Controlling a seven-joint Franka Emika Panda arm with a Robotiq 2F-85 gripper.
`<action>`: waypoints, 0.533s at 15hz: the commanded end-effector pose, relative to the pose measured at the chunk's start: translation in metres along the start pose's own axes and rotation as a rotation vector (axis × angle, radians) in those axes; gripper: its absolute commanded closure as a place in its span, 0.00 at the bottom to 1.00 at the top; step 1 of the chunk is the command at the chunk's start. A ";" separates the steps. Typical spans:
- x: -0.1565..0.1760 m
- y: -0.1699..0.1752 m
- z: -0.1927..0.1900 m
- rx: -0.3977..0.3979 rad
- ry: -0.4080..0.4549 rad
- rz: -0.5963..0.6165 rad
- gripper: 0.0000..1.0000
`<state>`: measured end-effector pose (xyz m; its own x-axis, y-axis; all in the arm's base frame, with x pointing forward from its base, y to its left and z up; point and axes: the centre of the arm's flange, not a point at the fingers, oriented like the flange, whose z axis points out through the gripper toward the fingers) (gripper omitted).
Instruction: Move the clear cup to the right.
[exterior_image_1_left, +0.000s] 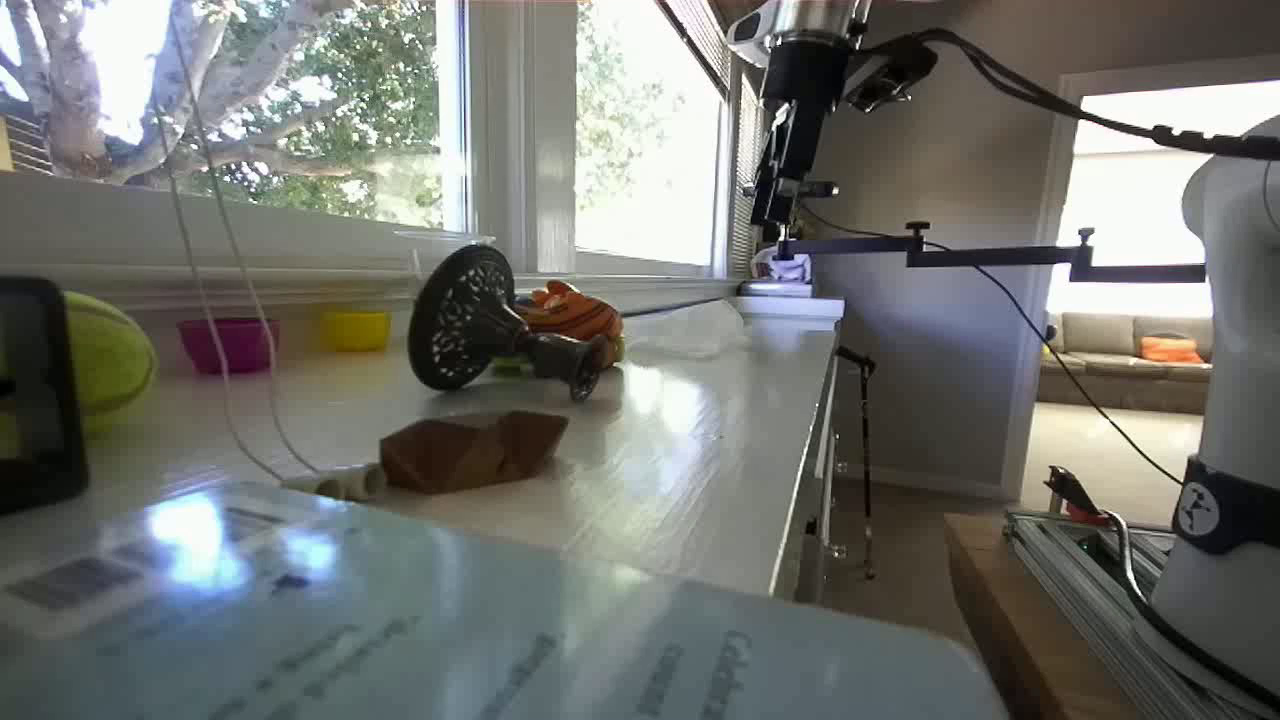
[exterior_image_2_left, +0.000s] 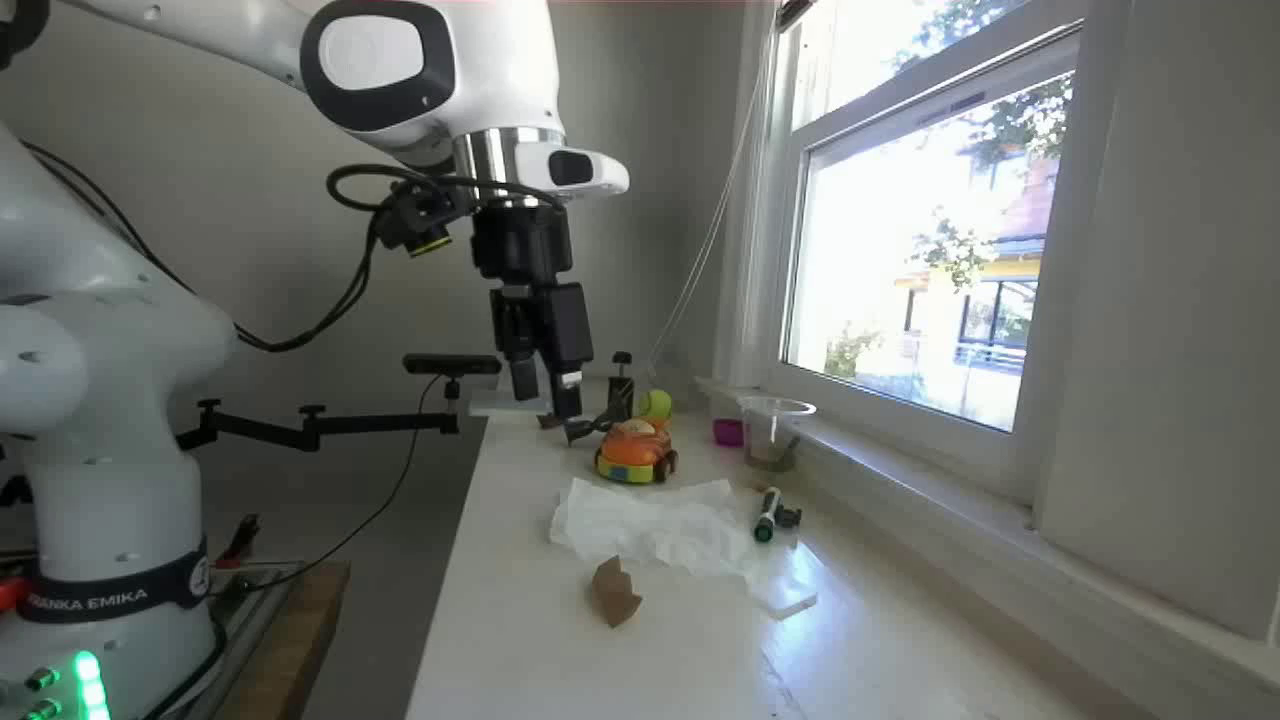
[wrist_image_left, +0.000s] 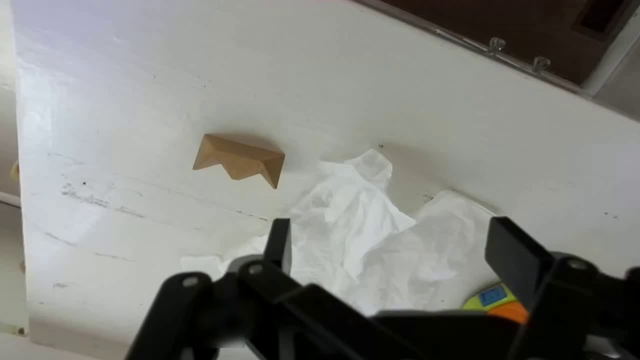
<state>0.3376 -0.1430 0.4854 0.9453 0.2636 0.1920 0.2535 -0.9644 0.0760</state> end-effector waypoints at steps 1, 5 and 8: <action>0.000 0.000 0.000 0.000 0.000 0.000 0.00; 0.000 0.000 0.000 0.000 0.000 0.000 0.00; 0.010 -0.003 0.003 0.030 0.015 0.037 0.00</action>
<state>0.3378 -0.1426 0.4854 0.9457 0.2617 0.1929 0.2520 -0.9649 0.0735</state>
